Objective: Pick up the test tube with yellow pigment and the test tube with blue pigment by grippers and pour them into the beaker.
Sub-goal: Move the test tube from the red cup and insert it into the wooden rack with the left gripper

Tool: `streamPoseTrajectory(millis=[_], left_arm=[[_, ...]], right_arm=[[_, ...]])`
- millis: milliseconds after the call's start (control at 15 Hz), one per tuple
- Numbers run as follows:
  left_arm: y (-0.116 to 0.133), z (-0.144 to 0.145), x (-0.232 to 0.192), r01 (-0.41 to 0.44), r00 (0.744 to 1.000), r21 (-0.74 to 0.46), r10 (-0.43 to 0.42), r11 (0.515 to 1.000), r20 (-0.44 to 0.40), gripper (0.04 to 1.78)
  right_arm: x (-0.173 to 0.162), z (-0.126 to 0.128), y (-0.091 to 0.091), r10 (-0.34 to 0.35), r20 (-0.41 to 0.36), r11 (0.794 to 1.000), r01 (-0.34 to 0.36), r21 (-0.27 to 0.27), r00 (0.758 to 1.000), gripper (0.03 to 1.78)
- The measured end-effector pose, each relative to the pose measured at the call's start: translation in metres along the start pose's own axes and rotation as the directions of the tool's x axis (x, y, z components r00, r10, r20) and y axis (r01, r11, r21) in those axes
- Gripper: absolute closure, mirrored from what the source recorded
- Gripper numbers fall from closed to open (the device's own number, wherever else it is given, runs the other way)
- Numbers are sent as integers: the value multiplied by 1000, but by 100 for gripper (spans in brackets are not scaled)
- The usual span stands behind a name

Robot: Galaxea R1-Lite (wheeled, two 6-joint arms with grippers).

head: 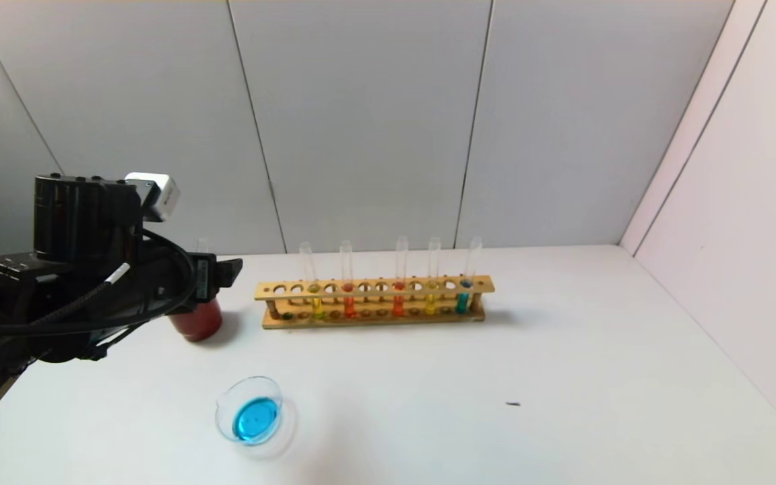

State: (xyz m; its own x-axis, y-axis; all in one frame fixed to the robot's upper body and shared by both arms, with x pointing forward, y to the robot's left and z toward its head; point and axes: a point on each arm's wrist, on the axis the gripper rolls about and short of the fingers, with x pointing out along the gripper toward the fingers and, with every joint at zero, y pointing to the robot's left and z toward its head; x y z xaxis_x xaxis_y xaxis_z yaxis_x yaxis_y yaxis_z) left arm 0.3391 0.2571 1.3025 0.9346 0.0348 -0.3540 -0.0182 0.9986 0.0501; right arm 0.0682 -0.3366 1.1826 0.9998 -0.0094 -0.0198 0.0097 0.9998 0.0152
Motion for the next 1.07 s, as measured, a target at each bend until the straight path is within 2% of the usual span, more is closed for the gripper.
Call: streamPoseTrajectory(millis=[400,800,1067], left_arm=[[-43,-8,-10,61,998,-80,-61,995,4,8],[-66,-20,20,104,994,-95,-100,990,45,8],[-79,-30,46,102,994,-88,-100,991,35,8]], right_arm=[[0,0,0,0,0,1000,0,0,1000,11],[0,0,0,0,0,1000,0,0,1000,11],[0,0,0,0,0,1000,0,0,1000,11]])
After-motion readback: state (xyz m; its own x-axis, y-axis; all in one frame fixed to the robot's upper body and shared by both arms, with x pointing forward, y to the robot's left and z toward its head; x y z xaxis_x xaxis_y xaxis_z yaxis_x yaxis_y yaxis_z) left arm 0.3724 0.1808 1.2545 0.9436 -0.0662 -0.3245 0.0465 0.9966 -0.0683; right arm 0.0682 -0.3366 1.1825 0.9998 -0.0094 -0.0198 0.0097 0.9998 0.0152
